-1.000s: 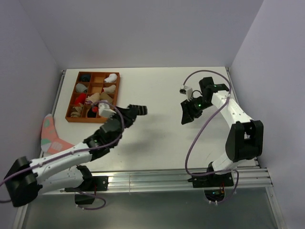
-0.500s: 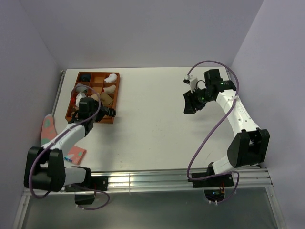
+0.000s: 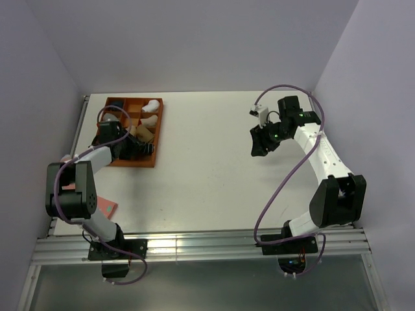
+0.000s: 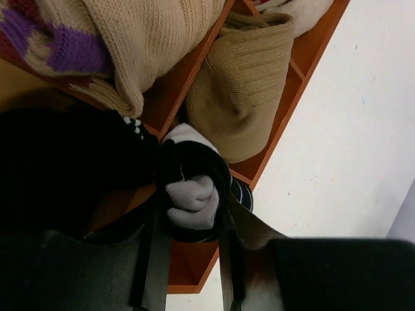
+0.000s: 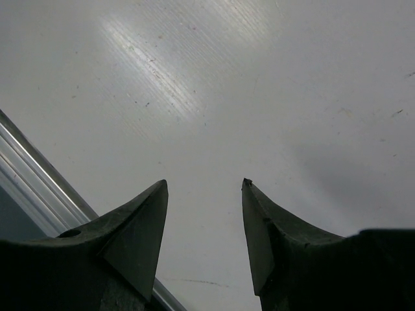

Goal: Roll the socks
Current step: Place the sock in the storage box.

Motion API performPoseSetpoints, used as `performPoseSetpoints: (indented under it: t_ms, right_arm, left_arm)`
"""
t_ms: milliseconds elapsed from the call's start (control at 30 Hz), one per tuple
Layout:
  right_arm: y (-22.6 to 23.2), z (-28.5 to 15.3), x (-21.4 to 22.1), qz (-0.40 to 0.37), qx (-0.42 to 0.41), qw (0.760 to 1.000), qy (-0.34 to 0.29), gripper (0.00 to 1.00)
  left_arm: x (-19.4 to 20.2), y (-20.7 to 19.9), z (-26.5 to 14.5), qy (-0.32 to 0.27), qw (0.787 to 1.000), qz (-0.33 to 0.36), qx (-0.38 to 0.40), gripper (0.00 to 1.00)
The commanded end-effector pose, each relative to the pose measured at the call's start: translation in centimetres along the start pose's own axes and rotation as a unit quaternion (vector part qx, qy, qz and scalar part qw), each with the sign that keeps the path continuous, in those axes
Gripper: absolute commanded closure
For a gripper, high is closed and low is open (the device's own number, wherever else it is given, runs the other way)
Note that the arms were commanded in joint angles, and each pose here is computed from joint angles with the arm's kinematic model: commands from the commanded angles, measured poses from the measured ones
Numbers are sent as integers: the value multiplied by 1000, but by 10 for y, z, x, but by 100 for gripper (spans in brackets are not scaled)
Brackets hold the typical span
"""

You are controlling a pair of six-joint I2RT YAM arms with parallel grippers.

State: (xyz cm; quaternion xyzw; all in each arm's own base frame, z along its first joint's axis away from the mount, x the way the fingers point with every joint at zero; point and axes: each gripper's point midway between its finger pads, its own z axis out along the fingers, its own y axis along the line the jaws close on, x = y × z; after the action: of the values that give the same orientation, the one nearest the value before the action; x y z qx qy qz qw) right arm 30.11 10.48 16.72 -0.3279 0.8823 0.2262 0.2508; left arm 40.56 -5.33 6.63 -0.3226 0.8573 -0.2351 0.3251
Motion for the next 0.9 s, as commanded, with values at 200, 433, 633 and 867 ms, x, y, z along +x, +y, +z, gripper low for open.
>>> performPoseSetpoints:
  t_ms: [200,433,633,867]
  right_arm:
    - [-5,-6,2,-24,18,999,-10,44]
    - [-7,-3,9,-22,21,1000,-1,44]
    - [-7,0,12,-20,17,1000,2,45]
    - [-6,3,17,-19,13,1000,6,45]
  left_arm:
    - [19,22,12,75,995,-7,-58,100]
    - [37,62,13,112,982,0,-150,100]
    - [37,81,10,121,966,37,-227,100]
    - [31,80,15,91,951,45,-292,100]
